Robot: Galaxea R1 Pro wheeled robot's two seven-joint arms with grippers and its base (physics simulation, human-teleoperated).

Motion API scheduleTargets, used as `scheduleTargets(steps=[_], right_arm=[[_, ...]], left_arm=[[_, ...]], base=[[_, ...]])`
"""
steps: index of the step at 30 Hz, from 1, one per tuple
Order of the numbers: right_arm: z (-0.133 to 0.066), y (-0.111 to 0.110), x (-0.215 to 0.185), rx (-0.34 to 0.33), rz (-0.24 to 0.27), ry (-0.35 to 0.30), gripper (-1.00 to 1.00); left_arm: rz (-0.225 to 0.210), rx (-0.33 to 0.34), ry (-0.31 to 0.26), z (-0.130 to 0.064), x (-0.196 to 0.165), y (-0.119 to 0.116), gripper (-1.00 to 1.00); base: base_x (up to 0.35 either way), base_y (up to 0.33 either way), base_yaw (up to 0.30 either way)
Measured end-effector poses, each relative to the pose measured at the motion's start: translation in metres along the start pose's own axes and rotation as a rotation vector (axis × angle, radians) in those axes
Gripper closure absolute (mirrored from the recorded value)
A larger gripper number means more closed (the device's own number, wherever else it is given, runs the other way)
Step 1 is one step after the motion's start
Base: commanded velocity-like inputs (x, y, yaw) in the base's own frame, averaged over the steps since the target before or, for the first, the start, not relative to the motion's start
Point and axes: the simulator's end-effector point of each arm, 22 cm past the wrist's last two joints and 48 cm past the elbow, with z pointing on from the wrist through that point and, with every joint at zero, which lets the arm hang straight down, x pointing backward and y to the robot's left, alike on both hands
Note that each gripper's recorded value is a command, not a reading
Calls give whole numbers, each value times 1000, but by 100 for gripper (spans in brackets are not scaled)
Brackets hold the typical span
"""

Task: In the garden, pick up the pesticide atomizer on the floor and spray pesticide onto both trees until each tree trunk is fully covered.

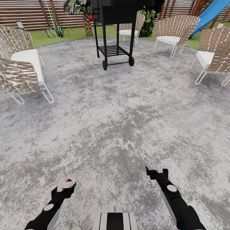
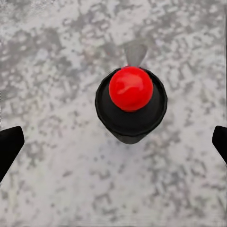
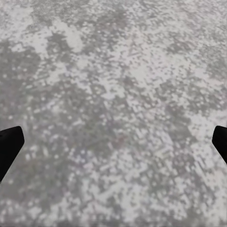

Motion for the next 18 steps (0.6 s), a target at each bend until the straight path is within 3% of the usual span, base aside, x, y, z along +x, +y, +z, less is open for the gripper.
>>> scheduleTargets(steps=[6, 18], right_arm=[[0, 0, 1, 0, 0, 2, -100], [6, 2, 20, -3, -1, 34, -100]], left_arm=[[3, 1, -60, 0, -12, 0, -100], [6, 1, -32, 5, 5, -1, -100]], base=[[0, 0, 0], [0, 0, 0]])
